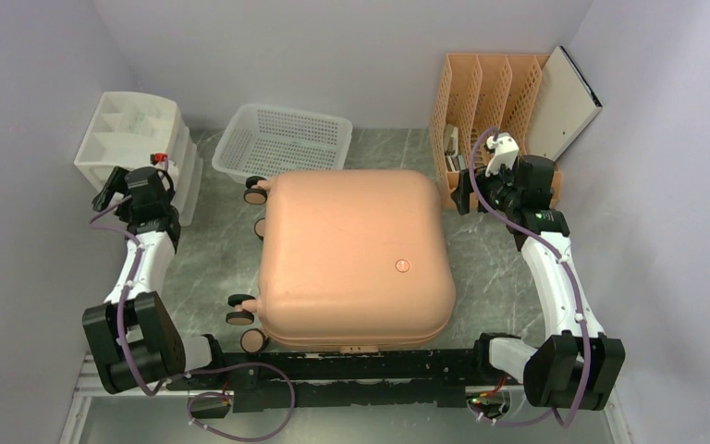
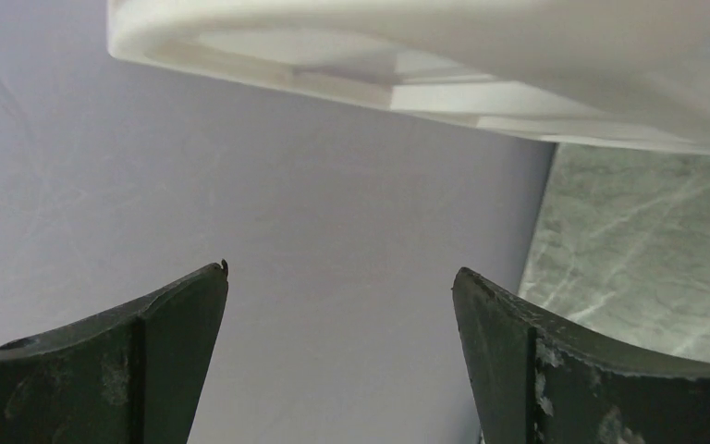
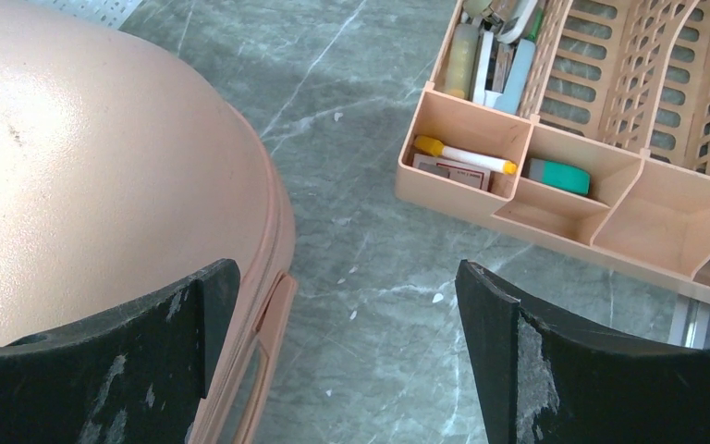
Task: Open, take out, and arrange the luggage
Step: Move the storage box to the corner of the board.
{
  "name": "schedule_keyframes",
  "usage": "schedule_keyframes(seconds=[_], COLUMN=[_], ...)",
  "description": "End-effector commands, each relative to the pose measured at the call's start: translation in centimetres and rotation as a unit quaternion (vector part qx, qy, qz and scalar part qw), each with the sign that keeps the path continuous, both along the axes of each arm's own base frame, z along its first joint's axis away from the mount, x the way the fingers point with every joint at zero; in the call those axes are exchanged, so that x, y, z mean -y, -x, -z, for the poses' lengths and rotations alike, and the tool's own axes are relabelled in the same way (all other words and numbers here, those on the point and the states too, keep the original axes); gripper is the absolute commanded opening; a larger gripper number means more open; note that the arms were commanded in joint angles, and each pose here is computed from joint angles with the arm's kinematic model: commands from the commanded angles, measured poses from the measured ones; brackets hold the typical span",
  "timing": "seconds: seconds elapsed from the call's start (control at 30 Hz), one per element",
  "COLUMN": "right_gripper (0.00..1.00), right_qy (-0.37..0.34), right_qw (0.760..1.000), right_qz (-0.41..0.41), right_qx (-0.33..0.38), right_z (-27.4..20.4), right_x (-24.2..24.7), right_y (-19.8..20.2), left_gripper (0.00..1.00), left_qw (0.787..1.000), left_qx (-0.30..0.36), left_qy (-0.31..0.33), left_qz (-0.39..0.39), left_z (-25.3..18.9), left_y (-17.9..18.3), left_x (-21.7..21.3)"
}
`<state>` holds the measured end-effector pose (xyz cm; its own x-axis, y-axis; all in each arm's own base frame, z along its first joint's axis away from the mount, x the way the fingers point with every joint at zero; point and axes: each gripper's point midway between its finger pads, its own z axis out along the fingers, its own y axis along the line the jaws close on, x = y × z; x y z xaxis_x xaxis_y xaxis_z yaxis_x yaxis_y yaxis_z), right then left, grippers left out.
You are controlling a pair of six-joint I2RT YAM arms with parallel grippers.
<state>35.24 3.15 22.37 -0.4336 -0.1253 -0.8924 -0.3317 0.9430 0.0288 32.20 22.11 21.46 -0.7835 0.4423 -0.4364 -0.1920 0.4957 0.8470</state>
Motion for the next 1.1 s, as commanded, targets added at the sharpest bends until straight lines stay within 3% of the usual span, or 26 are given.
schedule_keyframes(seconds=[0.0, 0.17, 0.37, 0.4, 0.5, 0.57, 1.07], right_gripper=[0.93, 0.93, 0.93, 0.93, 0.93, 0.93, 0.92], right_qy=[-0.008, -0.008, -0.008, -0.008, -0.008, -0.008, -0.013], right_qw=[1.000, 1.000, 1.000, 1.000, 1.000, 1.000, 1.000], right_qz=[-0.009, -0.008, -0.009, -0.009, -0.008, -0.006, 0.002], right_qx=[0.009, 0.009, 0.008, 0.008, 0.007, 0.007, 0.002], right_z=[-1.0, -0.9, -0.9, -0.9, -0.8, -0.8, -0.6], right_x=[-0.3, -0.3, -0.3, -0.3, -0.3, -0.2, 0.3], right_y=[-0.2, -0.2, -0.2, -0.2, -0.2, -0.3, -0.3], left_gripper=[0.97, 0.95, 0.89, 0.85, 0.61, 0.54, 0.57], left_qw=[0.996, 0.980, 0.967, 0.965, 0.960, 0.955, 0.940], left_qx=[0.040, 0.037, 0.044, 0.045, 0.038, 0.032, 0.049], left_qy=[0.075, 0.184, 0.235, 0.242, 0.268, 0.286, 0.336], left_qz=[0.012, 0.061, 0.087, 0.088, 0.079, 0.070, 0.007], left_z=[1.4, 4.7, 7.1, 7.4, 9.1, 10.3, 12.9], left_y=[0.3, -0.2, -1.1, -1.4, -2.0, -2.6, -8.2], left_x=[0.8, 2.4, 2.6, 2.5, 2.1, 1.7, -1.2])
